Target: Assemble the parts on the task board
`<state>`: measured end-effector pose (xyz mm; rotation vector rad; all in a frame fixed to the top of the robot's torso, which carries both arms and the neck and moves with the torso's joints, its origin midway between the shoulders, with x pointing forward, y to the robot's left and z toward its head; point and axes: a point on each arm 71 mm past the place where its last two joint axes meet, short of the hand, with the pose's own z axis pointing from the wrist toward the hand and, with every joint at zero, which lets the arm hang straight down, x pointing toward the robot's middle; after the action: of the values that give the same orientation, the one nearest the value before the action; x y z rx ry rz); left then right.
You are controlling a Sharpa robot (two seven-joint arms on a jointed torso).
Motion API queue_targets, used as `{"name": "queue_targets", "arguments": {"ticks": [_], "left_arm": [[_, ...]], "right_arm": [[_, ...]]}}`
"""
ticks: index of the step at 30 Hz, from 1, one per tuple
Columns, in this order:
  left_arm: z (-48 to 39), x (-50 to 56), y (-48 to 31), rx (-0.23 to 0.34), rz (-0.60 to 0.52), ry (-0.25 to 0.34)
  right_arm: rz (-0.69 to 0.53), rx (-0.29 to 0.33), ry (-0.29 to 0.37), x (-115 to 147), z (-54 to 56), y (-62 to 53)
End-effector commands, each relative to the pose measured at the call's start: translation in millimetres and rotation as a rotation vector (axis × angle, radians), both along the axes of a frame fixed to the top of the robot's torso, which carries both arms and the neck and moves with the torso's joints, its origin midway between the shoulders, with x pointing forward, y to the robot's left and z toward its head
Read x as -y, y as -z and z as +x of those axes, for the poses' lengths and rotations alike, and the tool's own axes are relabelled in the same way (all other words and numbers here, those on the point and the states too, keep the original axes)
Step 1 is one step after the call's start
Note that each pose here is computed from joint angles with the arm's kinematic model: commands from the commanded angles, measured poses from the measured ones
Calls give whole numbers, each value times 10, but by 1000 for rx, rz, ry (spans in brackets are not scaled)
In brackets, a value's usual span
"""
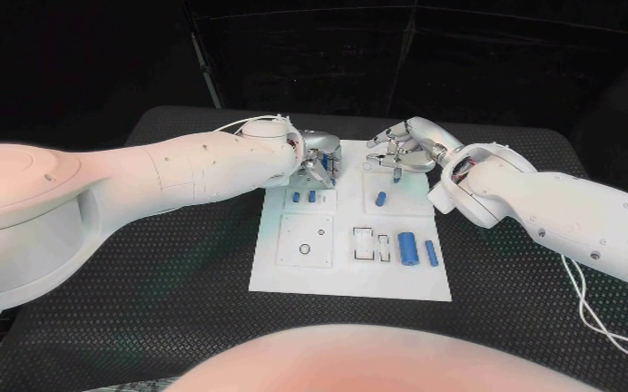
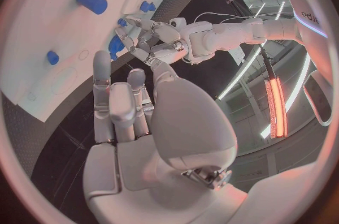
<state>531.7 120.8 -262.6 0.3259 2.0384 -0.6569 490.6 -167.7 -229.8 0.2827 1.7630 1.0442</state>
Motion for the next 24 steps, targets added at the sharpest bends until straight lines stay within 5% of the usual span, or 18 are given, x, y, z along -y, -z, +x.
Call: {"name": "queue_targets", "arguments": {"ticks": [1, 24], "left_arm": [[3, 1, 20, 0, 33, 5], [-1, 31, 89, -5, 32, 14]], "right_arm": [[7, 13, -5, -15, 0, -22], [7, 9, -10, -35, 3, -17]]}}
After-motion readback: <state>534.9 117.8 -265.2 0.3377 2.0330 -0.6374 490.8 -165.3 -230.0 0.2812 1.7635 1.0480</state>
